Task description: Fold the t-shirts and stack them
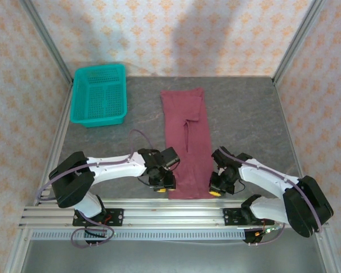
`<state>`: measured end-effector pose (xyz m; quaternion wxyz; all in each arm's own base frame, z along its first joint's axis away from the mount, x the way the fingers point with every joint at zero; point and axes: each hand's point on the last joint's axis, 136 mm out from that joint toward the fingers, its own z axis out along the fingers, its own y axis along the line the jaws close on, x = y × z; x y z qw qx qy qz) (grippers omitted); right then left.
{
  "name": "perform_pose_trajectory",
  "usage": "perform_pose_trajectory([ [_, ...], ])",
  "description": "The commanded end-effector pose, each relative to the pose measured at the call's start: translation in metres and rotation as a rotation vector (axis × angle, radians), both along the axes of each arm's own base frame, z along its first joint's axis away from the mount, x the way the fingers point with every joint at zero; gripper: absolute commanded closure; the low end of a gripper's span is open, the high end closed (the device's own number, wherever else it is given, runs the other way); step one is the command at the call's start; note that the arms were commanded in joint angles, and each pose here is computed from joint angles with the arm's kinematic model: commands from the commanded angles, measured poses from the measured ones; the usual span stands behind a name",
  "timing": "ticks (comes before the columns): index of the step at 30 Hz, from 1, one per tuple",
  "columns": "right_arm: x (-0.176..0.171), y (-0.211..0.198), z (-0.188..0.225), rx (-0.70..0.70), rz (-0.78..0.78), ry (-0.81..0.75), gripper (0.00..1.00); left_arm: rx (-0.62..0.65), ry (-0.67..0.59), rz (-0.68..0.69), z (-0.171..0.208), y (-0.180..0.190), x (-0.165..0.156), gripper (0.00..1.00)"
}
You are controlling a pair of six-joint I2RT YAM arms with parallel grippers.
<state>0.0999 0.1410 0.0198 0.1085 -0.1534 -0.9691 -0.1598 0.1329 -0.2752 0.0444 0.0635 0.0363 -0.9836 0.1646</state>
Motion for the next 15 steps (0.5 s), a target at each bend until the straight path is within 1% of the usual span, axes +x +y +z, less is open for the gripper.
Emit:
perform_pose_trajectory([
  [1, 0.002, -0.005, -0.001, -0.034, 0.010, -0.013, 0.95, 0.063, -0.002, -0.001, -0.012, 0.009, -0.003, 0.63],
  [6, 0.002, -0.004, -0.001, -0.029, 0.006, -0.011, 0.96, 0.045, -0.005, -0.005, -0.019, -0.002, 0.002, 0.64],
  [9, 0.002, -0.004, -0.001, -0.030, 0.004, -0.010, 0.97, 0.057, 0.010, -0.016, -0.023, -0.004, 0.002, 0.65],
  [15, 0.002, -0.003, -0.001, -0.024, -0.002, -0.010, 0.97, 0.040, 0.036, -0.056, -0.029, -0.016, -0.001, 0.68],
])
